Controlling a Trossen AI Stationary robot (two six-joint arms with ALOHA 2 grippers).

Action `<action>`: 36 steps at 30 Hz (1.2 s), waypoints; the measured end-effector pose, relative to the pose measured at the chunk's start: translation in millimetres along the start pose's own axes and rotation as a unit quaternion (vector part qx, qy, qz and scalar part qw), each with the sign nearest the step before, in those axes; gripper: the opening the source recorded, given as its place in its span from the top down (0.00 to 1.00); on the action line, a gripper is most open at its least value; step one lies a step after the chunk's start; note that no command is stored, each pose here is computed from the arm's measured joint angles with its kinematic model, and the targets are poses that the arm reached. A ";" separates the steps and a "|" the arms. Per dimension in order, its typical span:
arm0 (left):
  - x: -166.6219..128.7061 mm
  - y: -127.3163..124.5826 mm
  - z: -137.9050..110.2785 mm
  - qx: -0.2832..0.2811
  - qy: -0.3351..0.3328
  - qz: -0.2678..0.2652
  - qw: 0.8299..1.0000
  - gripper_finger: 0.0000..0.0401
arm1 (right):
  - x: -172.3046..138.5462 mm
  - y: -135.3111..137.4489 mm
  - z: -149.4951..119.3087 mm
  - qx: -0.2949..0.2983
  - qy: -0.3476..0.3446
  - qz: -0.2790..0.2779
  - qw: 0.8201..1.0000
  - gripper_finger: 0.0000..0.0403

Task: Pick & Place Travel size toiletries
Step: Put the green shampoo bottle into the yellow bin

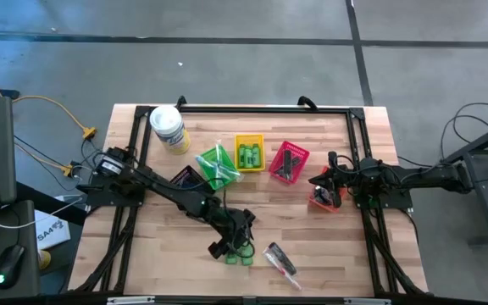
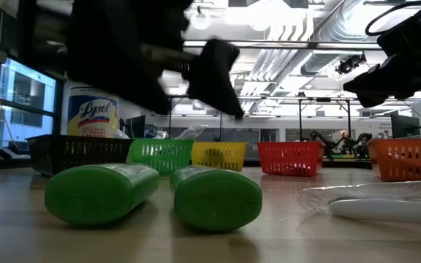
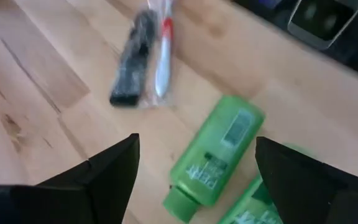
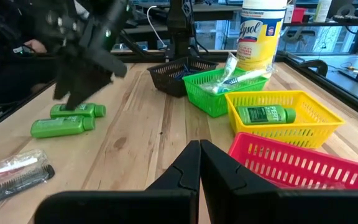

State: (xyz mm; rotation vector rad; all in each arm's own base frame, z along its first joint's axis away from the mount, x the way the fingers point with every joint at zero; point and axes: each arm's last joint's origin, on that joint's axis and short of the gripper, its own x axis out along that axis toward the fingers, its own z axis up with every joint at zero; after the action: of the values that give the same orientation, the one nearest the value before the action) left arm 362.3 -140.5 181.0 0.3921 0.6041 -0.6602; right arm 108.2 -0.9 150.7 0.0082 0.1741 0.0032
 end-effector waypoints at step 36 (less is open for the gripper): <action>58.2 4.4 1.8 0.053 0.133 -0.078 0.987 0.69 | 1.6 0.3 -1.2 0.000 0.008 0.006 1.000 0.99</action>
State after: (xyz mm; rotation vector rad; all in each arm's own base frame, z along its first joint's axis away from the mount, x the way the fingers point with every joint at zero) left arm 402.6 -164.5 146.3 0.5408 0.8618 -0.7978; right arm 109.6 -0.6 149.2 0.0084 0.1909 0.0151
